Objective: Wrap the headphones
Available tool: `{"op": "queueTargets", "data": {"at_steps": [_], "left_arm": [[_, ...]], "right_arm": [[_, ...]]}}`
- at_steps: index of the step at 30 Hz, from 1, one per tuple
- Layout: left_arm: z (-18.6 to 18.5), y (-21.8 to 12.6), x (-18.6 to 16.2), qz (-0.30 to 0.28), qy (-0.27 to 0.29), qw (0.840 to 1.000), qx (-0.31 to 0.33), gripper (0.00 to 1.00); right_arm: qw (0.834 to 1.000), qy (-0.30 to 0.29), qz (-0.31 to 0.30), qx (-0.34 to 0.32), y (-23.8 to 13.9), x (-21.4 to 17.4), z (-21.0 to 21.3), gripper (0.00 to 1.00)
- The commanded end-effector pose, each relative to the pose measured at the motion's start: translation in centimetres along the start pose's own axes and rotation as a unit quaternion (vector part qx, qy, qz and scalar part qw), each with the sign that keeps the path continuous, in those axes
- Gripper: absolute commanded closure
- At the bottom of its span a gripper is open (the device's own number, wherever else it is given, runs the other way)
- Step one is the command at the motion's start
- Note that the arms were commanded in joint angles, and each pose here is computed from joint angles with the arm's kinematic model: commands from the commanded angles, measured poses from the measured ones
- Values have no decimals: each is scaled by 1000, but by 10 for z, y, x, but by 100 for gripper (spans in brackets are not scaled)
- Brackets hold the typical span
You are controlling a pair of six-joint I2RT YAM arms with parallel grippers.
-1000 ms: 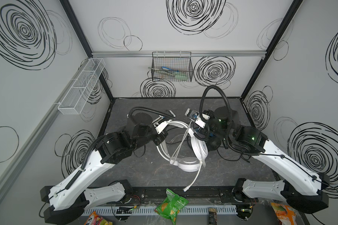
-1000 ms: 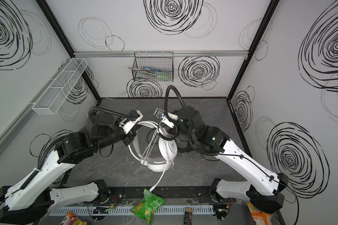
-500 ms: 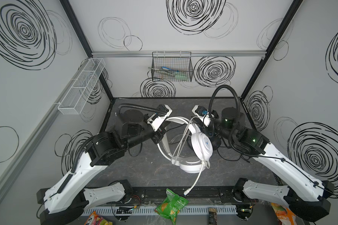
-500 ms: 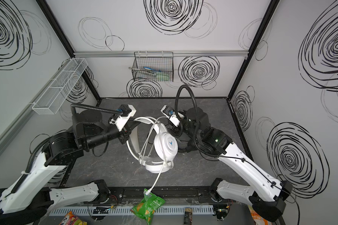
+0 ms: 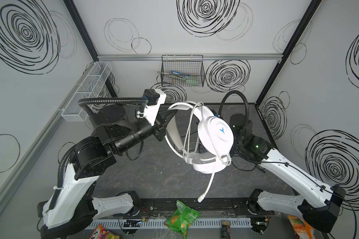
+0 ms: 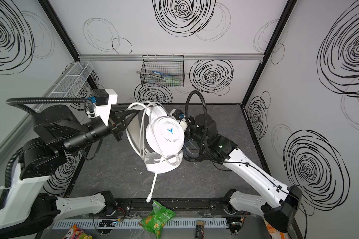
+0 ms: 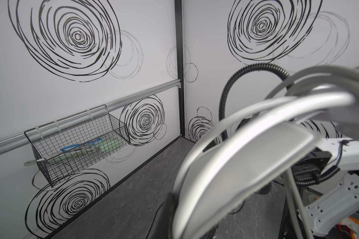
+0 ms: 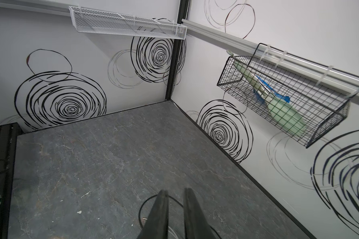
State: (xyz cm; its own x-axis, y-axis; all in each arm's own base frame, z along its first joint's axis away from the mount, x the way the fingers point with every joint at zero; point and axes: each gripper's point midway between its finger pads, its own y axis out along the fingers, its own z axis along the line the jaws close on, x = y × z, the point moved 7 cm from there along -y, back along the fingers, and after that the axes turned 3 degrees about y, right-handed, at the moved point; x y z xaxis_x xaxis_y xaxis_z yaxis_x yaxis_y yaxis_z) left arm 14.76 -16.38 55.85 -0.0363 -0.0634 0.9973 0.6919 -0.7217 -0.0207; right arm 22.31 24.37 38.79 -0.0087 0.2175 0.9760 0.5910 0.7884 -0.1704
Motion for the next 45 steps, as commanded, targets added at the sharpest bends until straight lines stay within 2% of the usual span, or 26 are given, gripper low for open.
{"op": "queueTargets", "data": {"at_steps": [1, 11, 28, 37, 45], "left_arm": [[7, -8, 41, -91, -58, 994, 26, 100], [17, -11, 67, -124, -83, 987, 62, 100], [31, -10, 80, -156, -120, 974, 113, 100], [51, -3, 64, -146, -152, 953, 219, 100], [79, 6, 35, -112, -125, 924, 345, 100]], "right_arm": [[998, 31, -43, 26, 7, 8, 3, 84], [991, 107, -46, 72, 20, -15, 14, 87], [984, 156, -6, 91, 16, -66, 26, 87], [980, 162, 47, 107, 11, -90, 39, 94], [984, 105, 99, 103, -8, -94, 80, 99]]}}
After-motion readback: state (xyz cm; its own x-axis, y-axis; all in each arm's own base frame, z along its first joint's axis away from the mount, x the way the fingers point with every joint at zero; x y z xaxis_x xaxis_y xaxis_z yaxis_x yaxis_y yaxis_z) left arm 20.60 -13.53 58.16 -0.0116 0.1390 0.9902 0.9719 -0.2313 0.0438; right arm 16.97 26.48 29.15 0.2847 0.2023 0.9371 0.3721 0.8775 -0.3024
